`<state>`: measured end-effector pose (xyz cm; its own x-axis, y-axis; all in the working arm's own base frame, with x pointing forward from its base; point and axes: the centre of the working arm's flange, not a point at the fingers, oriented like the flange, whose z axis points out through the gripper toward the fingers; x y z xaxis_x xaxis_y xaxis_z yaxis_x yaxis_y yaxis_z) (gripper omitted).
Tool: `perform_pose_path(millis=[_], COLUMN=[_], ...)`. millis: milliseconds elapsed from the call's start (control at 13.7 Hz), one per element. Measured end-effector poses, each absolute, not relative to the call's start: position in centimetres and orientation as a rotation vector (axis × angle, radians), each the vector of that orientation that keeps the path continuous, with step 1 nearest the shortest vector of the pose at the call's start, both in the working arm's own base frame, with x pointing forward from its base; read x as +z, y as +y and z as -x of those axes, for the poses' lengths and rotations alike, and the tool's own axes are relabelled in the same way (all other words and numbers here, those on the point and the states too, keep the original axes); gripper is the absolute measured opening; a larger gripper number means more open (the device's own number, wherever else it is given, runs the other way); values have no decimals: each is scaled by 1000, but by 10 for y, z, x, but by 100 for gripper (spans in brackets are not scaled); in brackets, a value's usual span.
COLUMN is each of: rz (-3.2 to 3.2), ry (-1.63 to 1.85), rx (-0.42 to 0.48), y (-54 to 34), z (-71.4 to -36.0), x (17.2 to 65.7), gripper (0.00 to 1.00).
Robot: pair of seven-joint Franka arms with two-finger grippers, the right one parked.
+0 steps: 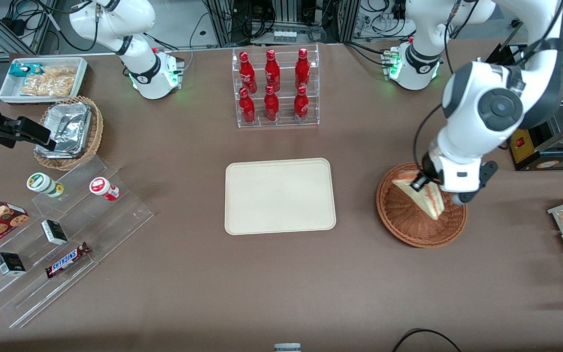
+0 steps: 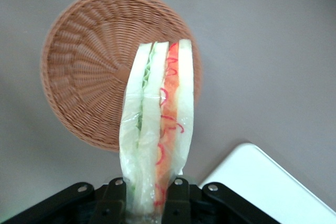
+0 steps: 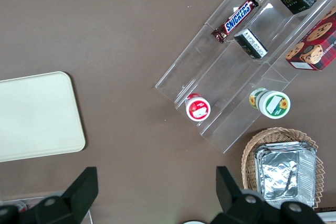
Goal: Place sandwich from basket to tray
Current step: 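Lift the sandwich and carry it over the cream tray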
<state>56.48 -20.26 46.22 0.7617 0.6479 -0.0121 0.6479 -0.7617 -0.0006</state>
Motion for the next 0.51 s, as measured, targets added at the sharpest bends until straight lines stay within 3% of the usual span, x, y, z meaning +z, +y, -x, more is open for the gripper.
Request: perform_pose_path(millis=[146,510], rz=[-2981,-3077], ry=[985,749], rx=[-37,-128], y=[-258,-386], z=[-562,-554], x=[451,364], gripper=[15,15])
